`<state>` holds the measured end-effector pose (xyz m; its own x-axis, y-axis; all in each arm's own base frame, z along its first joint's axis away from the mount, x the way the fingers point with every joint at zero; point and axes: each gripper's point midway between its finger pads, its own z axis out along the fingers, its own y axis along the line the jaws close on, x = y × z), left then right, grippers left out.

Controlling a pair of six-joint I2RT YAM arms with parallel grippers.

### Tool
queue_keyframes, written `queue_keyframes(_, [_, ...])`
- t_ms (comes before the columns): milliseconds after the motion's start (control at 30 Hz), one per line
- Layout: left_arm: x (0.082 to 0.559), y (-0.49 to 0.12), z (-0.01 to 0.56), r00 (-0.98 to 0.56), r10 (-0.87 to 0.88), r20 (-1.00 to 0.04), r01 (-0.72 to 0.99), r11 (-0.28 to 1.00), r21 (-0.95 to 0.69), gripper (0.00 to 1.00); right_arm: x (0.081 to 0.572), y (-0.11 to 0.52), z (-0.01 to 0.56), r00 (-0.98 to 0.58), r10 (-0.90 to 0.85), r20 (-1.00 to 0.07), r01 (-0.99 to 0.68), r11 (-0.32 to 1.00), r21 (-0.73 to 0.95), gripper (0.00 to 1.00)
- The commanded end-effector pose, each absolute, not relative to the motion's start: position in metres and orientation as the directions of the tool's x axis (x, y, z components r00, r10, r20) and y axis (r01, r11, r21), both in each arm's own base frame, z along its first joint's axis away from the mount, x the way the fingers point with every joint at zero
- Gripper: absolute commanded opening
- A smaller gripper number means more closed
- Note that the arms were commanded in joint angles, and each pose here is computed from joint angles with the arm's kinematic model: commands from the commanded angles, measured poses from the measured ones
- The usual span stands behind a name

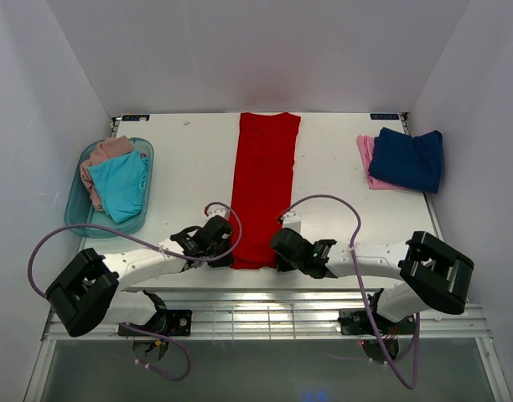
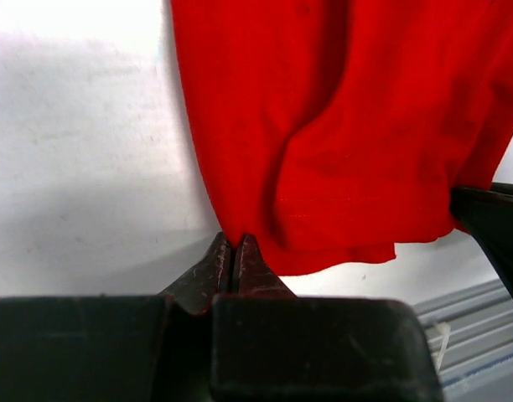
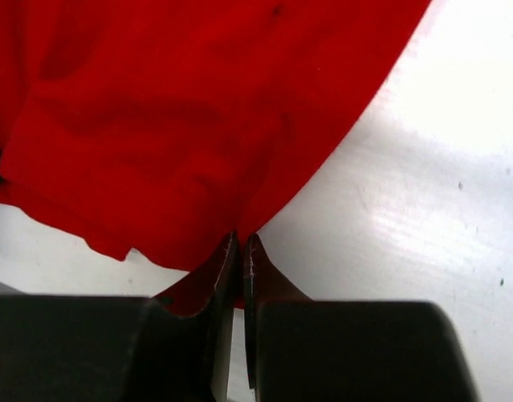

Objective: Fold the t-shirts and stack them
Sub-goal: Grab the bottom of the folded rectangular tshirt with both arms, then fold the folded rectangular tshirt in 1/3 of the way

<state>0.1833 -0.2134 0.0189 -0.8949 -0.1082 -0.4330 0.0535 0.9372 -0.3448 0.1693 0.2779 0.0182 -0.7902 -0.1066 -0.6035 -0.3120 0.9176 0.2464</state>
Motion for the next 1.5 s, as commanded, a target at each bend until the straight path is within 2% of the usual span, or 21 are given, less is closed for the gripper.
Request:
queue_keyframes(0, [0.168,-0.202,0.018,-0.907,-0.073,-0.415,0.062,0.951,-0.302,0.0,0.131,0.223,-0.008,-0.852,-0.236,-0.468,-0.289,0.956,0.044,0.08])
queue_keyframes(167, [0.221,-0.227,0.079,-0.801,-0.131,-0.584,0.091,0.938,-0.335,0.0,0.164,0.228,0.041,-0.773,-0.196,-0.603,-0.242,0.97,-0.006,0.08])
queue_keyframes(333, [0.256,-0.247,0.104,-0.729,-0.117,-0.675,0.136,0.941,-0.31,0.0,0.202,0.244,0.087,-0.69,-0.213,-0.692,-0.234,0.97,-0.066,0.08])
queue_keyframes(667, [0.311,-0.274,0.1,-0.714,-0.092,-0.695,0.133,0.955,-0.264,0.0,0.269,0.244,0.087,-0.694,-0.266,-0.669,-0.185,0.964,-0.192,0.08])
queue_keyframes(933, [0.37,-0.265,0.1,-0.704,-0.126,-0.699,0.08,0.964,-0.254,0.0,0.333,0.25,0.087,-0.684,-0.261,-0.681,-0.183,0.965,-0.186,0.08])
queue_keyframes(1467, [0.453,-0.278,0.1,-0.646,-0.122,-0.754,0.126,0.957,-0.262,0.0,0.434,0.26,0.101,-0.629,-0.287,-0.723,-0.177,0.958,-0.226,0.08])
